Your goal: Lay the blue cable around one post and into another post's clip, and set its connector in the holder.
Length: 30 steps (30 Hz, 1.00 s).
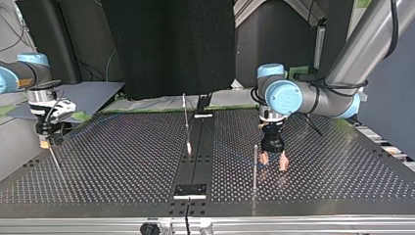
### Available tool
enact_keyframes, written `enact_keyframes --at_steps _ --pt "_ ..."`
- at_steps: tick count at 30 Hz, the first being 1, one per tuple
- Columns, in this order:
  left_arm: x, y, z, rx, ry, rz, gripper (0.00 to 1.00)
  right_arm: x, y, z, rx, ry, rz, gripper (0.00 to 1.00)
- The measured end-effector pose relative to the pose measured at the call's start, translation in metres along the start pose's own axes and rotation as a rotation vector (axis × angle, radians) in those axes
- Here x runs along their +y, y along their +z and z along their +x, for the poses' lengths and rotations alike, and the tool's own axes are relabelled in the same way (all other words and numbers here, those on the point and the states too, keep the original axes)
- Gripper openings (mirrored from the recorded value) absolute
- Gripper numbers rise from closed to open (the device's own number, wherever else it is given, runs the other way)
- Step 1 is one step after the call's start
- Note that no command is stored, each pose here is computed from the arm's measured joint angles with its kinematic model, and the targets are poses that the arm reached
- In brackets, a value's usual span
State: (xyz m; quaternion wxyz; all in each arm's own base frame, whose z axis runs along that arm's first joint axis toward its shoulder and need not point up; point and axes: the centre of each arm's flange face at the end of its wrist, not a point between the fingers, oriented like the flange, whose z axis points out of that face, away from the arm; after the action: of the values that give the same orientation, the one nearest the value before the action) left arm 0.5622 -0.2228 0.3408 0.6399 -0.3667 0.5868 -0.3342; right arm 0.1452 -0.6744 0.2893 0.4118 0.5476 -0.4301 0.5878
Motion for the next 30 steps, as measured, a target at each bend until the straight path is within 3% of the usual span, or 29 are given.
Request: enact_keyframes --at_steps 20,30 --pt "0.0 -0.001 0.001 0.0 0.001 -0.005 1.0 -0.002 0.001 0.0 0.005 -0.002 0.001 1.0" --pt "0.017 -0.017 0.01 0.025 0.009 -0.081 1.0 -0.002 0.001 -0.001 0.006 -0.002 0.001 1.0"
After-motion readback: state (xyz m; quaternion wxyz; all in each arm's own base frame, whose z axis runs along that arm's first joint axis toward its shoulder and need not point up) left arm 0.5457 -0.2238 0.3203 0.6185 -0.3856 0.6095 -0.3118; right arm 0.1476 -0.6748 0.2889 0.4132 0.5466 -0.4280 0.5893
